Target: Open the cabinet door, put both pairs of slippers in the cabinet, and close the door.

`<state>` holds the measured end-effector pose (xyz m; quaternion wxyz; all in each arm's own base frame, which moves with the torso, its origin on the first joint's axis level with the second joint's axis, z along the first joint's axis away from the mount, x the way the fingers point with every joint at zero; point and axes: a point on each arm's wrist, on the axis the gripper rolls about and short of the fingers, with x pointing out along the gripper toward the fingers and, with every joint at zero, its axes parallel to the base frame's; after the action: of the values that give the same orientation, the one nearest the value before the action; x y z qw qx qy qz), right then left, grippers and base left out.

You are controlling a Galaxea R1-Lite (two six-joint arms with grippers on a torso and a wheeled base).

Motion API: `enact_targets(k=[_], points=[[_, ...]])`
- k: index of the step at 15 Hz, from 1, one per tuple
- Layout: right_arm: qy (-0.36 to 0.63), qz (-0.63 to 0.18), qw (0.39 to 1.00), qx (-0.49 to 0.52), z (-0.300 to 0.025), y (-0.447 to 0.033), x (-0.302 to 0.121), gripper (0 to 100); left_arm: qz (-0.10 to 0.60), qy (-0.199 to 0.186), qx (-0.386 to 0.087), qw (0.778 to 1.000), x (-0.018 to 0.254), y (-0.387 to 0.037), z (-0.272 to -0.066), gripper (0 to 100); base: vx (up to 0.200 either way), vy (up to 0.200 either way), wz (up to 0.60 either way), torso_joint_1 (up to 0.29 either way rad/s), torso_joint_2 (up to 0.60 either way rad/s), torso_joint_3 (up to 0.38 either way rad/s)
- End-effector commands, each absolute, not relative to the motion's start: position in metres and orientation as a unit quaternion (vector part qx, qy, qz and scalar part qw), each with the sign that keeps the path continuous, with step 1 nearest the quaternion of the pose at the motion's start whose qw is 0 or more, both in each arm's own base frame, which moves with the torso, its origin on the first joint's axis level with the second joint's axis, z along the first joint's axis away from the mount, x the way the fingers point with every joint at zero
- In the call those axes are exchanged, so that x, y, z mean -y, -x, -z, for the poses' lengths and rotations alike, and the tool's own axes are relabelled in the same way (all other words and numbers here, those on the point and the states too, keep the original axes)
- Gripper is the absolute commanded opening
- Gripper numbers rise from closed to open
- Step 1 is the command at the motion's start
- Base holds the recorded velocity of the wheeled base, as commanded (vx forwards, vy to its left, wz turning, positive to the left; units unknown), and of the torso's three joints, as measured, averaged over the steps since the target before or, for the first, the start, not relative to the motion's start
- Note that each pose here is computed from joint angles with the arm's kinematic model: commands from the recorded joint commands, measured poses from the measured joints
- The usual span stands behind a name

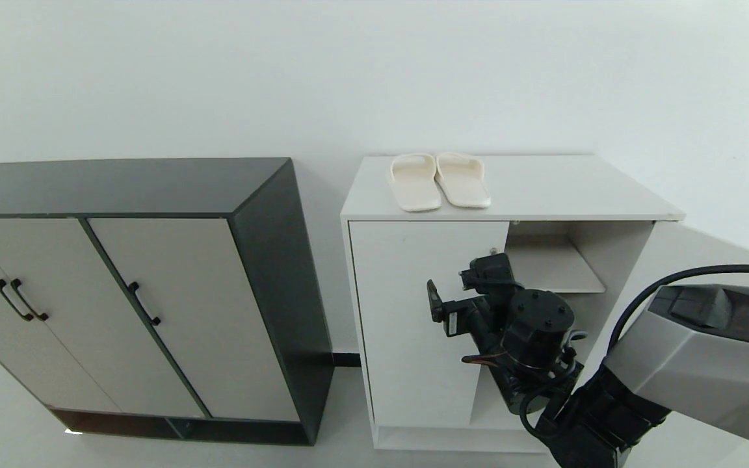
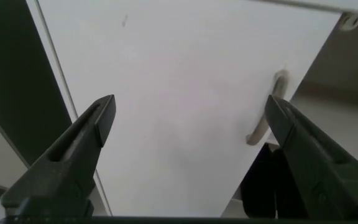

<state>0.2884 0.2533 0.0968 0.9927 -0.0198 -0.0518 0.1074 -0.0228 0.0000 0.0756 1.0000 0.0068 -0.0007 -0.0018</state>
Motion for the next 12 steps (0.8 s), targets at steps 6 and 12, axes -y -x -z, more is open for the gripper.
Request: enact_targets(k=[6,12], points=[[0.023,-0.107,0.993,0.050,-0.0954,-0.2879,-0.2528,100,0.002,-0.007,0.000,1.000,0.0000,0.0227,-0.0757,0,0.000,0.000,0.00,0.225,-0.54,-0.315],[0.037,-0.119,0.990,0.059,-0.0943,-0.2881,-0.2513,100,0.002,-0.007,0.000,1.000,0.0000,0.0227,-0.0757,0,0.000,0.000,0.00,0.189,-0.42,-0.238]])
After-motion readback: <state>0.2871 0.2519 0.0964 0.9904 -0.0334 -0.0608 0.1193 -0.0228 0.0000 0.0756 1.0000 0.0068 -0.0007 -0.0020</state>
